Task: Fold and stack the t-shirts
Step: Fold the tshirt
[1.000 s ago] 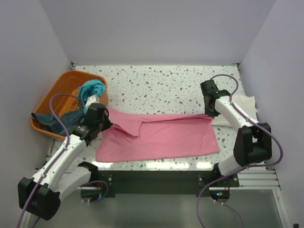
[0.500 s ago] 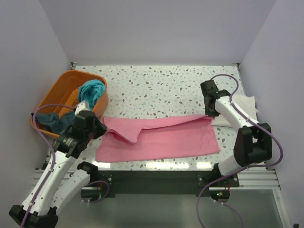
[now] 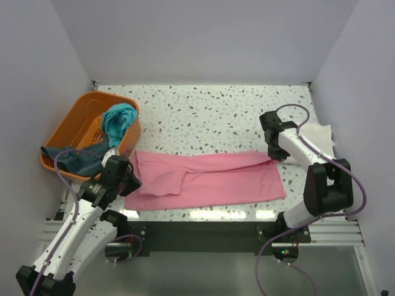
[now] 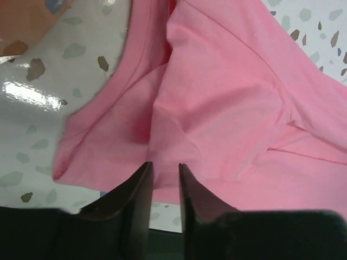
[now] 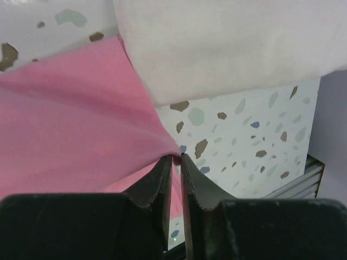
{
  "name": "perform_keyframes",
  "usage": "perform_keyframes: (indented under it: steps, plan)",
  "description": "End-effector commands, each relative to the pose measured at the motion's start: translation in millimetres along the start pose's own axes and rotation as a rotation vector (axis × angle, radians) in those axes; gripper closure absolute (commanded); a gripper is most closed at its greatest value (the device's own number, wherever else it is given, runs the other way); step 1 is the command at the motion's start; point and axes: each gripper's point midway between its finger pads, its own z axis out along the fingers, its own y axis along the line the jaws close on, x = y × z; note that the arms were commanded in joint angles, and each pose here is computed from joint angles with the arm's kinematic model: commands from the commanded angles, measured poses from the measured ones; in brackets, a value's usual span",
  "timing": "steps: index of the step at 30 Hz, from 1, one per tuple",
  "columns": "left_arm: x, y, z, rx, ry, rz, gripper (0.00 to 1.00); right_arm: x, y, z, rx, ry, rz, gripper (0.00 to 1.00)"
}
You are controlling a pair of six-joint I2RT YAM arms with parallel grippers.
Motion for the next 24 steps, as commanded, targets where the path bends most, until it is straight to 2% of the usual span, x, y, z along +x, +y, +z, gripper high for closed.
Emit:
perform_keyframes:
  steps: [1,2,3,4,6,8,10,13,14,17,20,21,24]
  plan:
    - [-7.5,2.8,-16.2,-0.023,-0.026,-0.038,0.63,22.3,-15.1,-3.4,0.068,0.062,0.033,0.84]
    - [-9.5,1.9,-20.0,-0.021,-0.03,-0.035,0.57,25.2,-14.9,-4.0,0.059,0.071,0.036,0.8]
    - [-14.9,-1.8,-28.3,0.001,-0.045,-0.013,0.42,26.5,-14.8,-8.7,0.044,0.064,0.041,0.64]
    - [-17.1,-6.7,-32.9,0.022,-0.047,-0.016,0.34,27.7,-14.6,-8.8,0.044,0.067,0.041,0.57]
    - [-24.8,-7.6,-41.4,0.028,-0.078,-0.006,0.08,21.9,-13.5,-20.3,-0.003,0.034,0.063,0.46]
    - [-34.4,-13.1,-47.9,0.056,-0.12,-0.007,0.01,12.2,-4.9,-36.3,-0.106,-0.012,0.079,0.34]
    - [-36.7,-25.5,-44.3,0.098,-0.114,0.001,0.0,1.6,3.0,-48.3,-0.19,-0.061,0.09,0.02]
    - [-27.7,-44.5,-21.6,0.155,-0.052,0.02,0.0,-10.7,37.1,-70.7,-0.431,-0.129,0.084,0.01]
    - [-24.4,-50.3,-14.4,0.177,-0.034,0.034,0.0,-11.5,60.9,-79.4,-0.573,-0.148,0.06,0.01]
    - [-11.9,-73.0,11.7,0.239,0.023,0.067,0.0,-8.1,97.5,-80.5,-0.72,-0.158,0.029,0.01]
    - [-4.2,-93.8,30.4,0.249,0.036,0.111,0.0,-0.8,131.0,-67.0,-0.753,-0.1,-0.028,0.01]
    - [-5.7,-95.9,42.9,0.213,0.024,0.119,0.0,5.5,141.4,-50.5,-0.729,-0.045,-0.045,0.01]
    - [-1.8,-92.2,71.8,0.127,0.035,0.149,0.0,4.8,148.6,-27.7,-0.65,0.001,-0.034,0.01]
